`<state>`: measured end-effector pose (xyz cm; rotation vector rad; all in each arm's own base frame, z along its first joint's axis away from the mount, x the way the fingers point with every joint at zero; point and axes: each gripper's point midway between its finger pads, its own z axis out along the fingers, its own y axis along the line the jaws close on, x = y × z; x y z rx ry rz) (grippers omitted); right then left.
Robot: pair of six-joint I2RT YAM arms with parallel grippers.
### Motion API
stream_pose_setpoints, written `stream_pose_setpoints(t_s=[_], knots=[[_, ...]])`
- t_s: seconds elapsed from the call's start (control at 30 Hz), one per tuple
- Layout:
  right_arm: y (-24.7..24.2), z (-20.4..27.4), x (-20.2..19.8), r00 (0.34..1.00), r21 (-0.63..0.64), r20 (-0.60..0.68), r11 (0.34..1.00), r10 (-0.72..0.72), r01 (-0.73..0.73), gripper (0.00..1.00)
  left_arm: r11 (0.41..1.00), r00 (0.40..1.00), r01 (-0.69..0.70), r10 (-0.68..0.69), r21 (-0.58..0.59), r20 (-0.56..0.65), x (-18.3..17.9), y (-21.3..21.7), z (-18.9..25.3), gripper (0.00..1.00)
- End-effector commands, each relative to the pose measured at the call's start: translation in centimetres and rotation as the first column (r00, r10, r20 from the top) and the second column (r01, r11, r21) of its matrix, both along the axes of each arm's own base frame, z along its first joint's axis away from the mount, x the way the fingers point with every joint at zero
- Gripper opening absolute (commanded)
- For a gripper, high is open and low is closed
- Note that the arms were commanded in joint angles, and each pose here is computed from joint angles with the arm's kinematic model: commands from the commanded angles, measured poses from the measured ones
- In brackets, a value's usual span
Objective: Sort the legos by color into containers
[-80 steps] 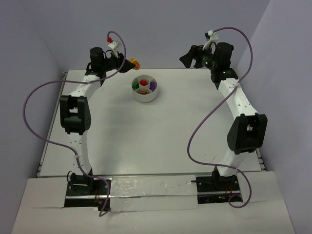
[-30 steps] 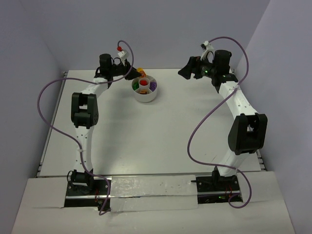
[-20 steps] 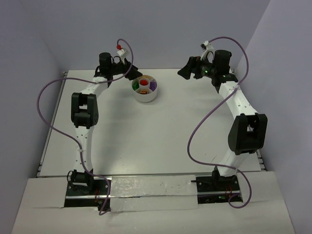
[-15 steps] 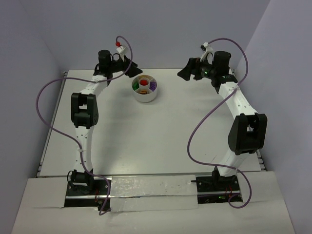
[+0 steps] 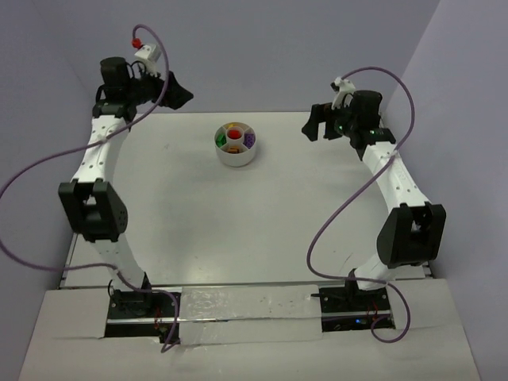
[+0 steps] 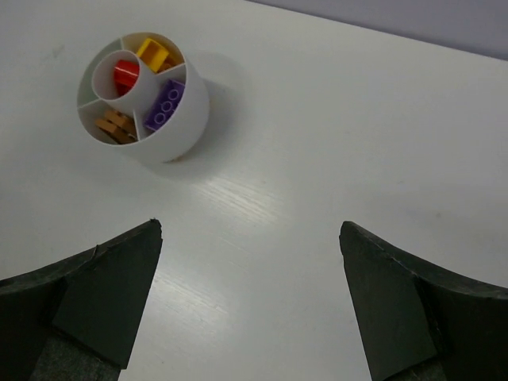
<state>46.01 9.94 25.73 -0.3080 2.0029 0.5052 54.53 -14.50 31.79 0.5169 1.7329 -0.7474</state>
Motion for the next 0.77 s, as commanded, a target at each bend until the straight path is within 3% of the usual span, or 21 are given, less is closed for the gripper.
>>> stream_pose_setpoints(t_s=[0.0,0.13,0.23,0.47,0.73], knots=[[-2.6,-0.2,-2.9,0.997,-0.114,0.022,0.99,-0.079,0.081,1.0,0.973,0.946,-0.148,0.192,0.178,-0.262,-5.7,5.0,-6.5,0.99],[-3.7,-1.4,-4.8,0.992,-0.147,0.025,0.982,-0.12,0.123,1.0,0.874,0.856,-0.413,0.469,0.257,-0.218,-8.9,10.2,-6.2,0.99],[-4.5,-1.7,-6.5,0.986,-0.162,0.048,0.973,-0.159,0.165,1.0,0.803,0.826,-0.463,0.544,0.374,-0.146,-12.4,12.7,-7.2,0.99],[-5.7,-2.0,-9.2,0.963,-0.134,0.082,0.955,-0.257,0.266,1.0,0.747,0.787,-0.526,0.609,0.406,-0.101,-17.0,14.3,-9.2,0.99],[-6.4,-1.9,-11.5,0.946,-0.114,0.12,0.942,-0.301,0.315,1.0,0.708,0.752,-0.593,0.657,0.383,-0.052,-18.0,15.2,-8.1,0.99]])
